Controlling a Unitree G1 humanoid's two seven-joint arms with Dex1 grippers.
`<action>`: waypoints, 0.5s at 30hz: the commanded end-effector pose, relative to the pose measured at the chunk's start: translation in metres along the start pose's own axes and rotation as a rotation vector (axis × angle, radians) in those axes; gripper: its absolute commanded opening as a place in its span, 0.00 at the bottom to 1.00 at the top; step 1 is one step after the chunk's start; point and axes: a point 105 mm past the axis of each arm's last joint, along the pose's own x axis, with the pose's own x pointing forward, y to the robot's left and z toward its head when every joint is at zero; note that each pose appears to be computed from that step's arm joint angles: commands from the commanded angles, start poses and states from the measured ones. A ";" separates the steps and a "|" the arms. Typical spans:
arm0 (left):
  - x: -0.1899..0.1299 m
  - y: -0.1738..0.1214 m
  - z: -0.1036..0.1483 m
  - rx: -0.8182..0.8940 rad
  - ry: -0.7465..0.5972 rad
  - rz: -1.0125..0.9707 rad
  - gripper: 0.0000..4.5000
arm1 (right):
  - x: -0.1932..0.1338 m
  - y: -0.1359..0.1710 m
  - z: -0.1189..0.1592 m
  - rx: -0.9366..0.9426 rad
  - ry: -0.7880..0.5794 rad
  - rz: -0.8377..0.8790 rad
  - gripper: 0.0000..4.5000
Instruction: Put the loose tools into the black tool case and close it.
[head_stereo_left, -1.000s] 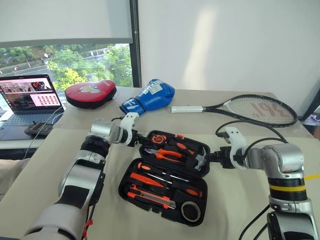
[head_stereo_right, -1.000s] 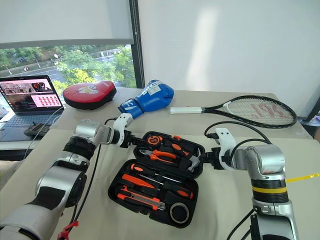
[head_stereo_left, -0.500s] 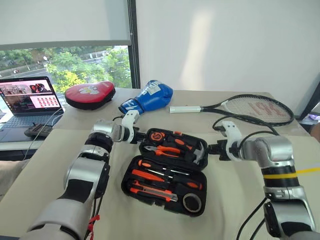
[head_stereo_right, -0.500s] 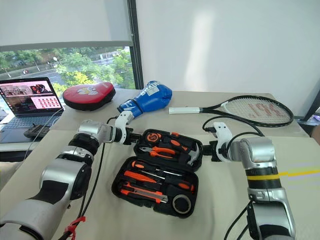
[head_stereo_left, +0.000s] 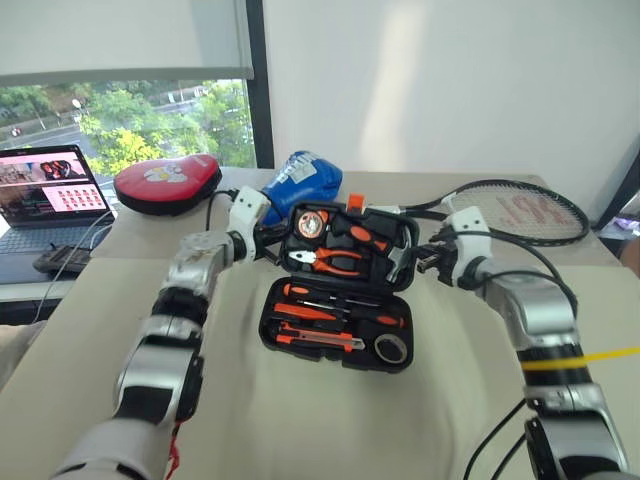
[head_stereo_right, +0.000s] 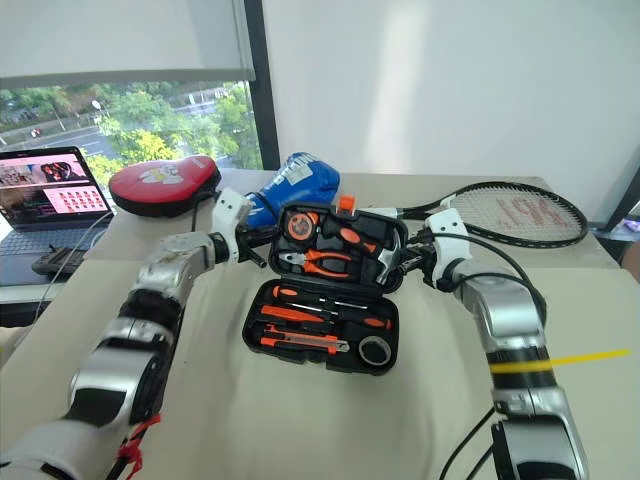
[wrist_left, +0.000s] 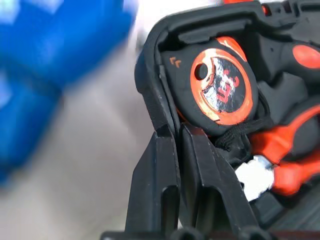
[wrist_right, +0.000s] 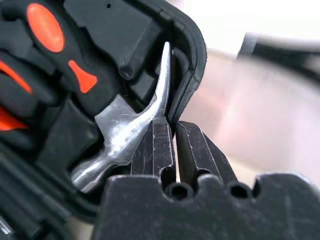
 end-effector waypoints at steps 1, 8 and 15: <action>-0.025 -0.064 0.036 0.476 -0.163 -0.259 0.03 | -0.041 0.045 0.053 -0.180 -0.246 0.119 0.00; -0.112 -0.077 -0.062 0.588 0.128 -0.430 0.03 | -0.123 0.108 -0.026 -0.275 0.041 0.371 0.00; -0.157 -0.044 -0.090 0.057 0.313 -0.243 0.57 | -0.167 0.099 -0.049 -0.158 0.166 0.307 0.25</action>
